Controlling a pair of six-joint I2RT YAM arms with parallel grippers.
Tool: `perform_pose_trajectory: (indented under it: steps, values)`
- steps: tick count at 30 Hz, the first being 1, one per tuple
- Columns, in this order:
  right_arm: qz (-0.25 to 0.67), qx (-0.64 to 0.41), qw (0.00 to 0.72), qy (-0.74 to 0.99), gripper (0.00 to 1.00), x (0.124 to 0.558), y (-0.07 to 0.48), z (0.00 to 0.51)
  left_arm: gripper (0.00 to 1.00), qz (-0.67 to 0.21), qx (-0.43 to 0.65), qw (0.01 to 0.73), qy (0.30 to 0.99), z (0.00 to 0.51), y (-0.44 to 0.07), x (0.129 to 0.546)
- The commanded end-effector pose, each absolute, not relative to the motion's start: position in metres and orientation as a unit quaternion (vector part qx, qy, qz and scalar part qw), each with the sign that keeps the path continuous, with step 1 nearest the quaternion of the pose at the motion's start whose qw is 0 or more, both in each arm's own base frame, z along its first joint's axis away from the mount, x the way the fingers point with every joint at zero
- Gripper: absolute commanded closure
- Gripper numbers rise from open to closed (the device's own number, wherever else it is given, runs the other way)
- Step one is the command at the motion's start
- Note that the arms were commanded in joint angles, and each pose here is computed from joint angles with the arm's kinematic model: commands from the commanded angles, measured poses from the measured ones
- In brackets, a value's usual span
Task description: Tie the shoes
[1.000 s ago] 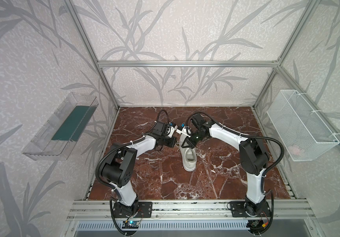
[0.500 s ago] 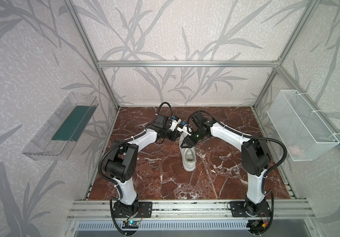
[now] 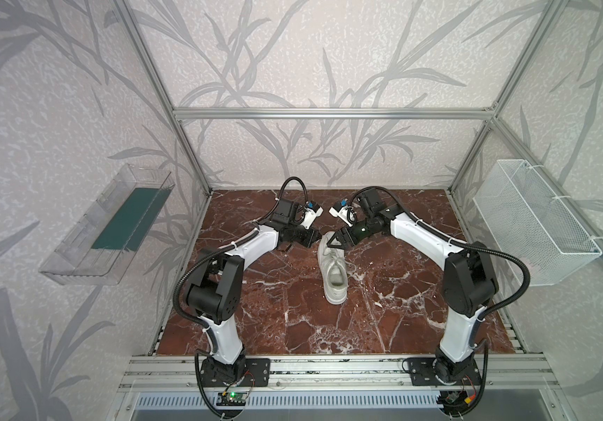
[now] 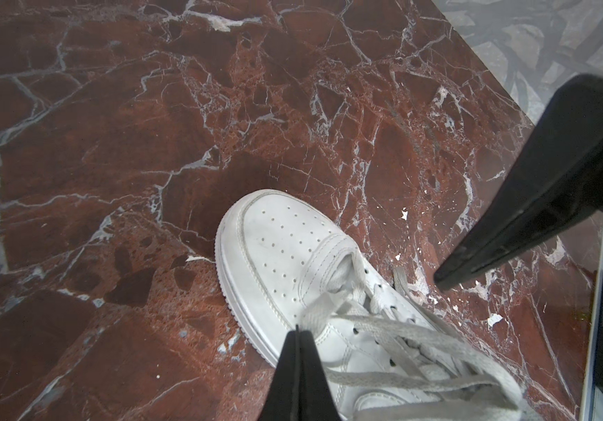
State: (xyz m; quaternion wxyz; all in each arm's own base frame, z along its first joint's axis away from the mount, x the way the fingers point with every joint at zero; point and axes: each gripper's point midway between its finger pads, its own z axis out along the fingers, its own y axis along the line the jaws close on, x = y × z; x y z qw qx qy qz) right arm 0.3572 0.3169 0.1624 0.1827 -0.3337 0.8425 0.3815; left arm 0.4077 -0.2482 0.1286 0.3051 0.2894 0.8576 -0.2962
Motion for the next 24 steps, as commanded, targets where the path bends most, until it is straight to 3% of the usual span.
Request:
perform_pose_trajectory:
  steps: [1, 12, 19, 24]
  values:
    - [0.399, -0.319, 0.171, 0.842, 0.36, 0.354, 0.318, 0.164, 1.00, -0.302, 0.305, 0.311, 0.848, 0.137, -0.255, 0.414]
    - [0.431, -0.307, 0.110, 0.841, 0.34, 0.323, 0.326, 0.149, 1.00, -0.305, 0.300, 0.309, 0.849, 0.136, -0.257, 0.419]
    - [0.489, -0.339, 0.116, 0.796, 0.36, 0.302, 0.343, 0.175, 1.00, -0.310, 0.311, 0.317, 0.841, 0.143, -0.259, 0.418]
    - [0.464, -0.338, 0.118, 0.811, 0.35, 0.302, 0.334, 0.171, 1.00, -0.320, 0.324, 0.328, 0.827, 0.151, -0.264, 0.418]
